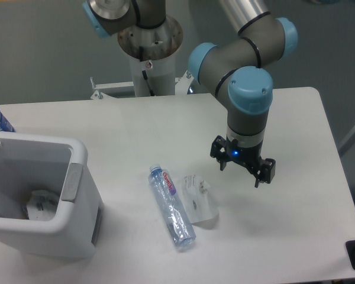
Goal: Place the trash in the trash can
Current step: 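Move the gripper down toward the small white paper item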
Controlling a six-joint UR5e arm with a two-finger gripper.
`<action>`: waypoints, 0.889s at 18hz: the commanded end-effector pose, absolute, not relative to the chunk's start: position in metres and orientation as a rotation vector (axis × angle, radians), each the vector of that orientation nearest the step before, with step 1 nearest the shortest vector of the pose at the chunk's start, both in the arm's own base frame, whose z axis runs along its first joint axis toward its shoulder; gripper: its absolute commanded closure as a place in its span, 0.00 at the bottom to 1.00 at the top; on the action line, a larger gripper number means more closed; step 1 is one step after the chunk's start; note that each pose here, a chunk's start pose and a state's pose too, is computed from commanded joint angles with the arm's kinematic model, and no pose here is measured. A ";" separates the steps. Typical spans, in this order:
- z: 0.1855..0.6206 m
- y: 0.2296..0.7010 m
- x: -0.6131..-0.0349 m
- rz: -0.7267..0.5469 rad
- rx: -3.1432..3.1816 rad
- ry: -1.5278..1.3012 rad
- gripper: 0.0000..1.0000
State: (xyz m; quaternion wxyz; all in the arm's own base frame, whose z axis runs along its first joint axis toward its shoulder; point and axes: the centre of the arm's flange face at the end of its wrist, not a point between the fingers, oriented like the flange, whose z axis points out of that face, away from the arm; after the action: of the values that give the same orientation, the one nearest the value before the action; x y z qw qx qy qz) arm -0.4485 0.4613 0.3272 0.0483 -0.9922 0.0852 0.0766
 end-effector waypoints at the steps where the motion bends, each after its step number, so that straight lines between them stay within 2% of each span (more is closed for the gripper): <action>1: 0.327 0.461 -0.448 0.233 -3.025 0.260 0.00; 7: 0.327 0.464 -0.445 0.230 -3.021 0.267 0.00; 11: 0.307 0.473 -0.438 0.236 -3.016 0.289 0.00; 16: 0.284 0.470 -0.423 0.242 -2.999 0.072 0.00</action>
State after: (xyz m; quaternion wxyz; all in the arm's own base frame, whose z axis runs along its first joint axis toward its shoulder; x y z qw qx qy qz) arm -0.4234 0.4704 0.2838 0.0659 -0.9943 0.0240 0.0802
